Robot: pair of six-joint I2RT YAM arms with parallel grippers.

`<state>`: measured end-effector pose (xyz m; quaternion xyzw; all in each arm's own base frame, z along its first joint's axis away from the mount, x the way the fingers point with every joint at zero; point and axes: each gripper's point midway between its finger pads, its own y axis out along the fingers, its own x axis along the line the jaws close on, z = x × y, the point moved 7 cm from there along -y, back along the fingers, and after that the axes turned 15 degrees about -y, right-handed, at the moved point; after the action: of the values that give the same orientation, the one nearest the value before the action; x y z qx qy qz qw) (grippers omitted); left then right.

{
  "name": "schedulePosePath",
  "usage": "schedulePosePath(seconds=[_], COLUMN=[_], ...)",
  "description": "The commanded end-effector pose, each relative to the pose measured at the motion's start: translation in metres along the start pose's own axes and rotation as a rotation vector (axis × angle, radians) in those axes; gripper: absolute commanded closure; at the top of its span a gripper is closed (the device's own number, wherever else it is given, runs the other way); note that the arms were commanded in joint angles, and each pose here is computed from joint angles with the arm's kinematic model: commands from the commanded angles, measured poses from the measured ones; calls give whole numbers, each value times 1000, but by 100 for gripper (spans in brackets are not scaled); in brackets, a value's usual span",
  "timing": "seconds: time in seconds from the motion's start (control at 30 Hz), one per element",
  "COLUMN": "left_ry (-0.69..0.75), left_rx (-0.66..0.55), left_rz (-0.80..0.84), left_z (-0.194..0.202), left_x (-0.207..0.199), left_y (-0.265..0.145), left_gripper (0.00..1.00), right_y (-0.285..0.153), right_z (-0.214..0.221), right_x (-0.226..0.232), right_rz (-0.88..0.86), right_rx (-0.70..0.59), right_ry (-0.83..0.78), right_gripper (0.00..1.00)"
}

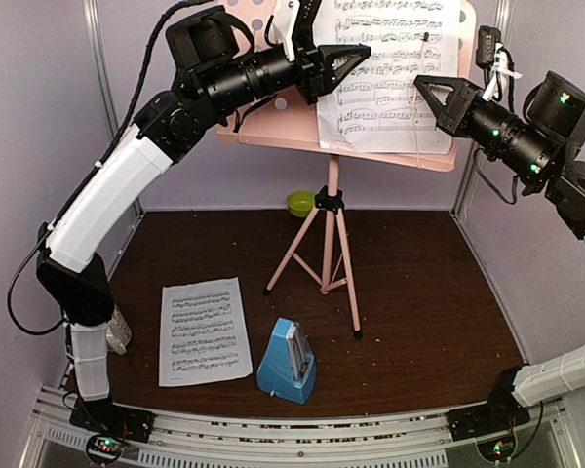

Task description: Set up the instrument practice props

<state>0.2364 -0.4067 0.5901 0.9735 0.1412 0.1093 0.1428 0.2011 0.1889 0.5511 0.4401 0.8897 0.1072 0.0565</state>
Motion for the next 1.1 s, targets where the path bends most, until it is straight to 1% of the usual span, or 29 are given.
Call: schedulePosePath(seconds=[0.0, 0.07, 0.13, 0.2, 0.47, 0.53, 0.6, 0.67, 0.87, 1.03, 1.07], left_ry=[-26, -38, -50, -59, -81, -83, -82, -85, -91, -135, -150], left_rx=[-38, -31, -28, -27, -7, -13, -17, -15, 6, 40, 67], left_rz=[-77, -95, -112, -123, -134, -139, -138, -140, -146, -175, -189], left_z=[-24, -26, -30, -32, -29, -32, -34, -35, -34, -22, -11], left_x=[3, 4, 3, 3, 1, 2, 1, 0, -4, -11, -12], left_y=[-15, -20, -27, -33, -40, -42, -45, -48, -61, -89, -96], left_gripper=[55, 41, 32, 31, 31, 28, 27, 26, 21, 16, 15], right_y=[0, 0, 0, 0, -1, -1, -2, -3, -6, -13, -16], right_z=[9, 9, 9, 10, 12, 12, 11, 10, 6, -2, -5], right_x=[3, 2, 2, 2, 1, 0, 0, -1, -3, -2, -3], right_rz=[-27, -23, -21, -21, -16, -7, -1, 4, 14, -3, -5], right_rx=[26, 25, 26, 27, 31, 31, 28, 26, 13, -14, -20], right_ry=[12, 11, 11, 10, 13, 16, 18, 22, 27, 15, 13], right_gripper=[100, 100, 100, 100, 100, 94, 88, 79, 60, 47, 42])
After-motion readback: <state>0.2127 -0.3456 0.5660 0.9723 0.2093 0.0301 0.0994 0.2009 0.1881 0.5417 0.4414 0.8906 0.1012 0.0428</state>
